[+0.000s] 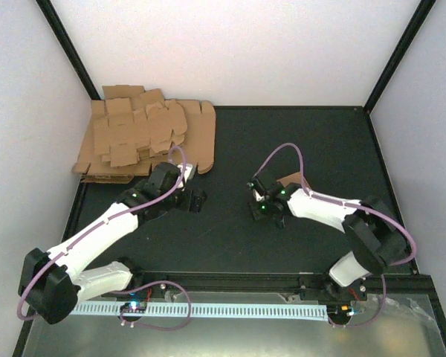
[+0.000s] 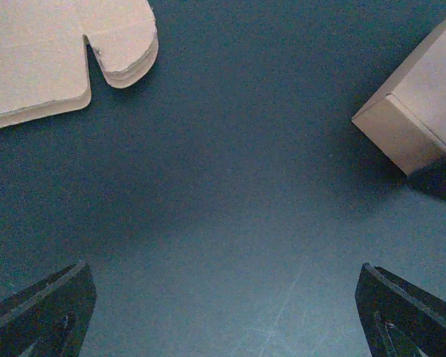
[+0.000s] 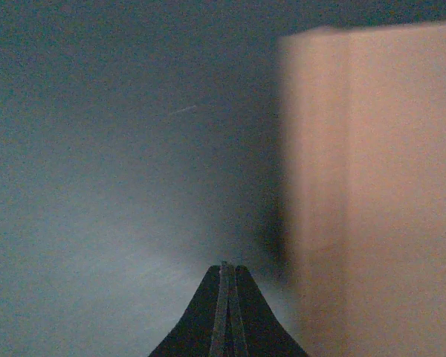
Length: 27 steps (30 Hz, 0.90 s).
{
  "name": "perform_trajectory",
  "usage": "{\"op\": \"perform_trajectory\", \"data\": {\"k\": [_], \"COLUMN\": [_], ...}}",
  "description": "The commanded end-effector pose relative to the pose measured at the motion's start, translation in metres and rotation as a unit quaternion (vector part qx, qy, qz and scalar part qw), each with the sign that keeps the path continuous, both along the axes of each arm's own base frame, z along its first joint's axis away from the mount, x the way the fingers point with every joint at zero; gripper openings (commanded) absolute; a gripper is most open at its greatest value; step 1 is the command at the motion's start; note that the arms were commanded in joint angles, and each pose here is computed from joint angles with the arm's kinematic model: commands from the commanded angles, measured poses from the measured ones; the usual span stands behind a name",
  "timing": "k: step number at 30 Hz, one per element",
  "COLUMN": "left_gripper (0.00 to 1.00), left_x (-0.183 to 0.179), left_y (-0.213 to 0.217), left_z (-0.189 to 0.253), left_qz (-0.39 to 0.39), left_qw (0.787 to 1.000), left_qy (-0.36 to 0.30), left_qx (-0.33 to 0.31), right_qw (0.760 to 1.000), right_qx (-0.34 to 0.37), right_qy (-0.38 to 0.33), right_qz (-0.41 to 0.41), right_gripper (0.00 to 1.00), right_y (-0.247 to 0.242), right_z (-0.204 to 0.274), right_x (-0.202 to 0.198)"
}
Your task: Fold the paper box
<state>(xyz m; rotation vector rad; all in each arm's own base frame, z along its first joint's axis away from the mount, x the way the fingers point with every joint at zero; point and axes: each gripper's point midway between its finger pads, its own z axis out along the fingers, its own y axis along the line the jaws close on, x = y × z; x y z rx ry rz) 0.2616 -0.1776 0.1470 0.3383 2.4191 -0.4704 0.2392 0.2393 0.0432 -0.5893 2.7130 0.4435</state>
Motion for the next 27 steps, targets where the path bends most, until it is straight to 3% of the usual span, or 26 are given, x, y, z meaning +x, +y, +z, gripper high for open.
{"op": "perform_trajectory", "data": {"k": [1,2,3,7,9,12,16,17,19,21,22,27], "left_gripper": [0.99,0.99,0.99,0.99,0.99,0.99,0.99,0.99,0.99,0.99,0.99,0.99], "left_x": [0.005,0.005,0.004,0.004,0.005,0.006,0.01,0.011,0.015,0.02,0.021,0.025], "left_y": [-0.005,-0.005,-0.005,-0.005,-0.006,-0.006,-0.001,0.002,0.012,0.024,0.029,0.056], "left_z": [0.012,0.011,0.01,0.008,0.009,0.011,0.014,0.015,0.018,0.025,0.03,0.055], "left_qz": [0.001,0.002,0.002,0.0,-0.001,0.001,0.012,0.019,0.04,0.064,0.074,0.129], "left_qw": [0.999,0.999,0.999,0.999,0.999,0.999,0.999,0.999,0.998,0.996,0.994,0.98], "left_qy": [-0.012,-0.01,-0.009,-0.005,-0.004,-0.007,-0.017,-0.021,-0.037,-0.06,-0.074,-0.146], "left_qx": [-0.03,-0.031,-0.032,-0.036,-0.039,-0.046,-0.043,-0.04,-0.034,-0.031,-0.033,-0.049], "right_qw": [0.928,0.905,0.899,0.923,0.942,0.973,0.973,0.97,0.96,0.946,0.934,0.875], "right_qx": [-0.234,-0.267,-0.266,-0.133,-0.104,-0.006,0.06,0.064,0.07,0.071,0.066,0.056], "right_qy": [-0.128,-0.144,-0.136,-0.102,-0.107,-0.106,-0.158,-0.176,-0.218,-0.258,-0.282,-0.37], "right_qz": [-0.259,-0.297,-0.32,-0.346,-0.301,-0.203,-0.155,-0.156,-0.164,-0.184,-0.209,-0.308], "right_gripper": [0.02,0.02,0.02,0.02,0.02,0.08,0.21,0.26,0.45,0.87,0.99,0.99], "right_y": [-0.115,-0.138,-0.153,-0.166,-0.15,-0.106,-0.086,-0.088,-0.093,-0.104,-0.114,-0.16], "right_z": [0.01,0.014,0.012,0.01,0.022,0.04,0.073,0.081,0.097,0.112,0.119,0.146], "right_x": [0.06,0.061,0.061,0.07,0.076,0.076,0.08,0.081,0.085,0.087,0.089,0.082]}}
